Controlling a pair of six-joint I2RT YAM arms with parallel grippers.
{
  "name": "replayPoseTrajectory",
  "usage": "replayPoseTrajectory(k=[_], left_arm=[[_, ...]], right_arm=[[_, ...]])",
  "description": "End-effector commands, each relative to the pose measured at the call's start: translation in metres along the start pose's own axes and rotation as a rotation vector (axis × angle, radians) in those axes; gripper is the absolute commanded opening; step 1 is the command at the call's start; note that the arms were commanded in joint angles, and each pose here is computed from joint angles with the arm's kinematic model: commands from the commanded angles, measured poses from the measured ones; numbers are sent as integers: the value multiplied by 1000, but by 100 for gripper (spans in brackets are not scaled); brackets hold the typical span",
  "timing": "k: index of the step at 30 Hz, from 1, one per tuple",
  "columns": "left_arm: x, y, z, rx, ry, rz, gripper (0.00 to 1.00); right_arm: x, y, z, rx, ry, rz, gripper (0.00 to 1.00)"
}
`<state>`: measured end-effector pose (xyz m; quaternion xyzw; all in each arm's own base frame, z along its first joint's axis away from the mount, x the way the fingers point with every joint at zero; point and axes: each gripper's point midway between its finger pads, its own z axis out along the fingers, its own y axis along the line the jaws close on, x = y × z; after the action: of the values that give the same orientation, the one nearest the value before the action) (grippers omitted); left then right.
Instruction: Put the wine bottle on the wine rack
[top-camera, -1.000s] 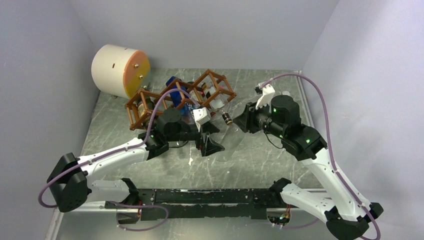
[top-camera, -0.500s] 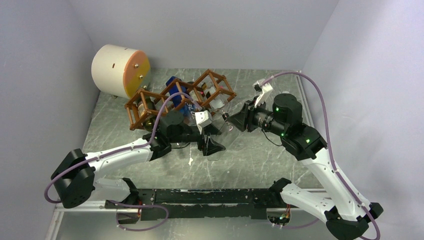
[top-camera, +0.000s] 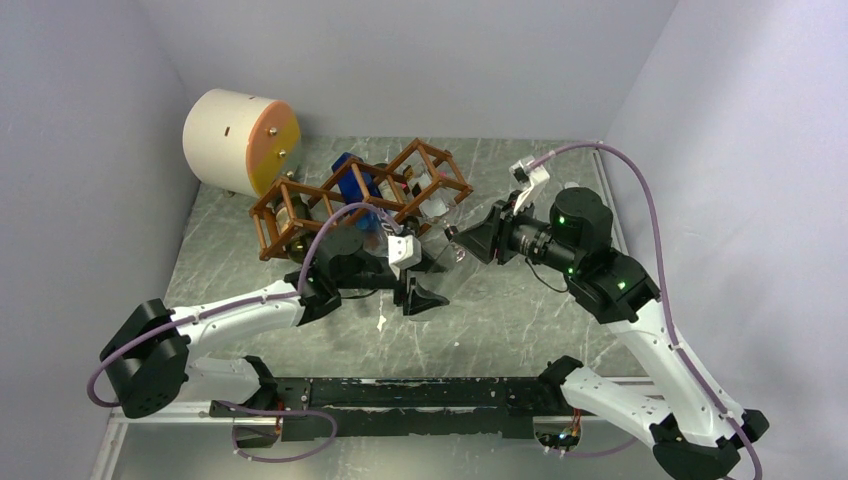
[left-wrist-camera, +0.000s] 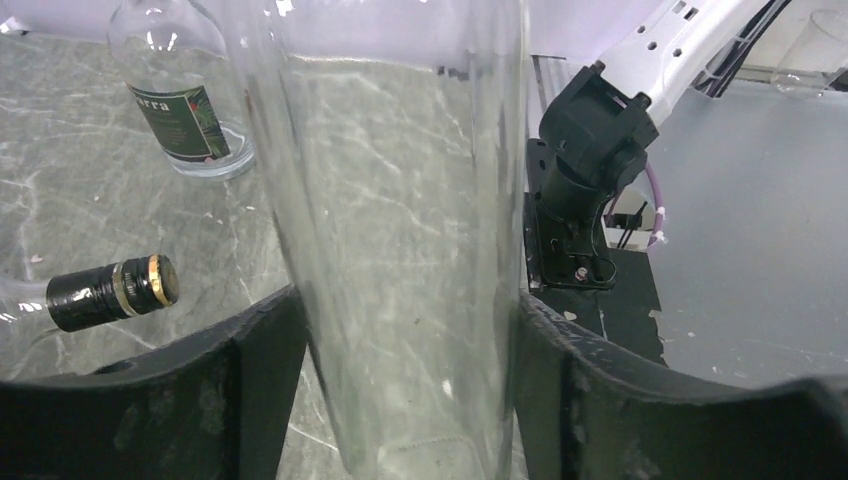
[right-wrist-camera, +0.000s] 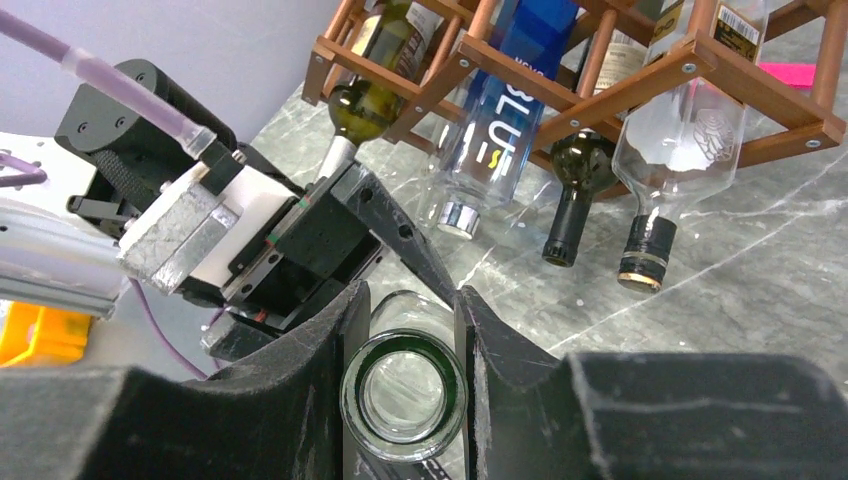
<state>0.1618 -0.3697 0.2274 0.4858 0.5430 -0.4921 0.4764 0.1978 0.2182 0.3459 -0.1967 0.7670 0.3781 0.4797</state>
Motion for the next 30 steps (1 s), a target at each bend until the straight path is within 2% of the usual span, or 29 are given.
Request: replayPoseTrajectory(k=[1, 2, 3, 4, 5, 6, 8, 11, 19, 22, 30], left_arm=[[-12, -1, 0, 11, -29, 93, 64], [-15, 2, 0, -6, -34, 107, 51], [-20, 6, 0, -22, -39, 126, 36], [-22, 9, -1, -37, -38, 152, 15], [-27, 13, -2, -59, -39, 179, 8], [-31, 18, -2, -81, -36, 204, 7], [-39, 24, -4, -106, -23, 281, 7], [-55, 33, -9, -135, -3, 431, 7], [-115, 54, -22, -226, 2, 969, 7], [-125, 57, -23, -220, 32, 1197, 7], [-150, 92, -22, -312, 194, 1512, 7]], right_arm=[[-38, 26, -16, -88, -128, -8, 0], [-37, 26, -16, -87, -125, -4, 0], [-36, 26, -17, -82, -121, 0, 5], [-35, 24, -17, -72, -113, 4, 16], [-34, 22, -18, -57, -108, 7, 27], [-33, 20, -20, -41, -102, 8, 40], [-33, 14, -24, 2, -100, 5, 59], [-38, 9, -35, 53, -96, -25, 71], [-49, 1, -45, 128, -52, -116, 77], [-52, -1, -41, 136, -29, -144, 78], [-49, 2, -22, 91, 39, -162, 79]])
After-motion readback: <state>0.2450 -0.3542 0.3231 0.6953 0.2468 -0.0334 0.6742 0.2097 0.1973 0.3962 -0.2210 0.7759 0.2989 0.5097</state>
